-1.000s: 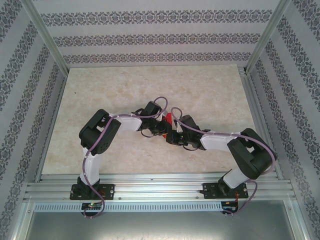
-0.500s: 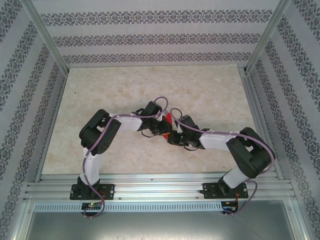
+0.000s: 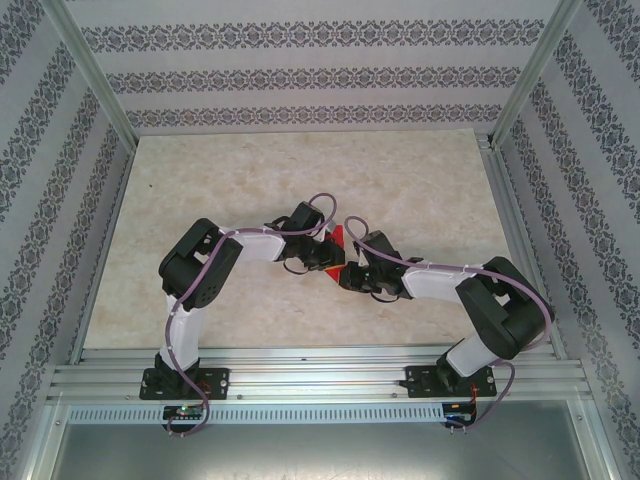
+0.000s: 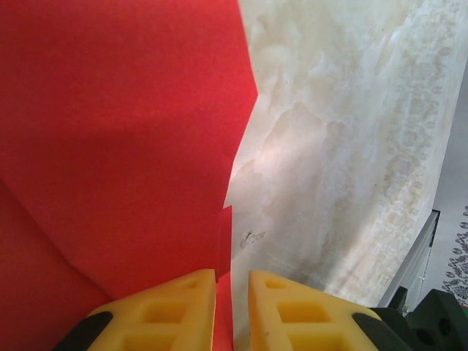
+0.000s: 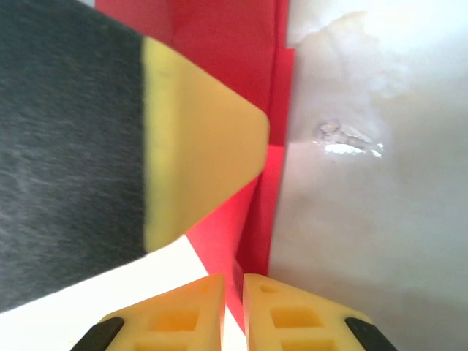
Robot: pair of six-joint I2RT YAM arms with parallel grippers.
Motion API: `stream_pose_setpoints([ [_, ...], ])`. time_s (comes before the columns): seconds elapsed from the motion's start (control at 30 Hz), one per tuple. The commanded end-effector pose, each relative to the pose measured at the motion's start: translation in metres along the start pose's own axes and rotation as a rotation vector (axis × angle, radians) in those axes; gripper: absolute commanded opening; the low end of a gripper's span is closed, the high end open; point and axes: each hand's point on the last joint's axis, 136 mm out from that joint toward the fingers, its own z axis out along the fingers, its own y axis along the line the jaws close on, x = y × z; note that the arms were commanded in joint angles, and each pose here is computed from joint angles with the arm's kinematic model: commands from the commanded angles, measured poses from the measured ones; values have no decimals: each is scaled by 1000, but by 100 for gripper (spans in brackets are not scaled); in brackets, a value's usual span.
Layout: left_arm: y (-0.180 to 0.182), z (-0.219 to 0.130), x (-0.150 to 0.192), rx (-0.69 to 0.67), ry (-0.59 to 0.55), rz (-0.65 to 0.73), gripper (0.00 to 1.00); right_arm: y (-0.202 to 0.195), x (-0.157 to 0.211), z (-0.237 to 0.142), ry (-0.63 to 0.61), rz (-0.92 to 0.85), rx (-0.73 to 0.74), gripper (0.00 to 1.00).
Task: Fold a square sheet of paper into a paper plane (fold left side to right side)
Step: Fourth fold the wing at the center of the table.
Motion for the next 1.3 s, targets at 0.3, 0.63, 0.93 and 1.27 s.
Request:
stream_pose_setpoints([
  [0.3, 12, 7, 0, -58, 0, -1, 22, -23, 15, -2, 41, 22, 68, 11],
  [0.63, 13, 7, 0, -60, -1, -1, 22, -17, 2, -17, 17, -14, 79, 10],
  [0.93, 12, 7, 0, -59, 0, 0, 22, 22, -16, -17, -70, 0, -103, 9],
  [1.27, 12, 8, 0, -60, 3, 0, 22, 28, -18, 4, -46, 18, -119, 8],
])
